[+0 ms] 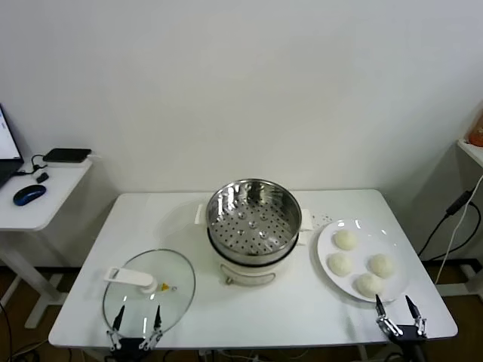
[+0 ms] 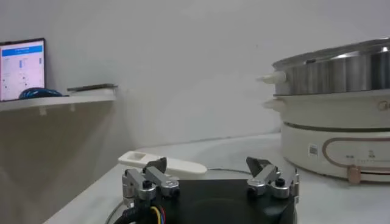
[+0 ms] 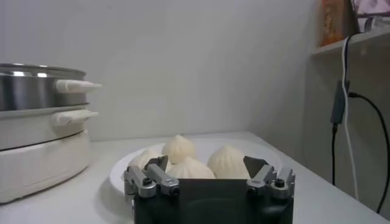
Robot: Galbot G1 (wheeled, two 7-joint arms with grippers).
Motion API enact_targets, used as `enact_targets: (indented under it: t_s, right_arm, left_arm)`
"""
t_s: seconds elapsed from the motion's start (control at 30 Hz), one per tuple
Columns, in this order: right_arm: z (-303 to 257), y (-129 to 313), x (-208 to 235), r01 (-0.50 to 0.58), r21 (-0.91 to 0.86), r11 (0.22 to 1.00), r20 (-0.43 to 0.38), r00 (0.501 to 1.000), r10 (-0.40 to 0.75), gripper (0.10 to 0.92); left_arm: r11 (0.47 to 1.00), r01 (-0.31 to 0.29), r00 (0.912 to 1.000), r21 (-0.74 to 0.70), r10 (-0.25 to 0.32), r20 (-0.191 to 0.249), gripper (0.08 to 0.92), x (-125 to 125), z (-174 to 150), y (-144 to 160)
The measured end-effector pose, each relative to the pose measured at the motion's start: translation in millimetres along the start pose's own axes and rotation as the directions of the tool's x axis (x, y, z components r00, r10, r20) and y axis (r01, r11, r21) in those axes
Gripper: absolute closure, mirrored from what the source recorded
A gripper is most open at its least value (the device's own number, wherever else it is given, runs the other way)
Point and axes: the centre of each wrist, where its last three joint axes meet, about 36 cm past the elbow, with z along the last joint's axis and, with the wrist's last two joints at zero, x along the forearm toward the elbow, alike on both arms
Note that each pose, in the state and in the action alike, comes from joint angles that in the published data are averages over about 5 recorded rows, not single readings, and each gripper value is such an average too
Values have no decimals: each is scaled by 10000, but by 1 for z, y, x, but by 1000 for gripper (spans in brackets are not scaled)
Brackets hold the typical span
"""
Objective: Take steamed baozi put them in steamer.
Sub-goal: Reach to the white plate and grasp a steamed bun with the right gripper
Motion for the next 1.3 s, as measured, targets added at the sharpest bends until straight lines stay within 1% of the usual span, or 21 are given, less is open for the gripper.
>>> enact_targets:
  t_s: [0.13, 0.3, 0.43, 0.57, 0.73, 0.93, 1.1, 1.3]
  right_arm:
    - [-21, -1, -17, -64, 313, 9995, -237, 9997, 72, 200]
    - [-67, 0, -56, 117, 1027, 9946, -688, 9976, -46, 200]
    - [-107, 0, -90, 637, 1961, 9785, -1293, 9909, -386, 200]
    - [-146, -2, -121, 1494, 3262, 9334, -2174, 9728, -797, 200]
    - [-191, -8, -150, 2831, 4884, 8254, -3385, 9333, -1198, 200]
    - [-235, -13, -182, 4519, 6157, 6455, -4847, 8631, -1419, 200]
    - [-259, -15, -212, 5785, 6441, 5005, -5958, 7897, -1461, 200]
    - [-274, -14, -249, 7146, 5993, 3609, -7126, 6816, -1664, 200]
  left_arm:
    - [10000, -44, 10000, -59, 45, 17, 177, 0, 1, 0]
    - [9998, -135, 9999, -124, 136, 73, 177, -1, 1, -2]
    - [9996, -212, 9997, -162, 214, 123, 177, -2, 1, -4]
    - [9994, -262, 9995, -215, 266, 174, 177, -3, 1, -5]
    - [9992, -294, 9993, -278, 301, 242, 177, -5, 1, -7]
    - [9986, -384, 9987, -365, 395, 307, 177, -6, 3, -9]
    - [9977, -485, 9982, -479, 501, 334, 177, -6, 5, -10]
    - [9960, -632, 9973, -624, 654, 338, 177, -5, 8, -12]
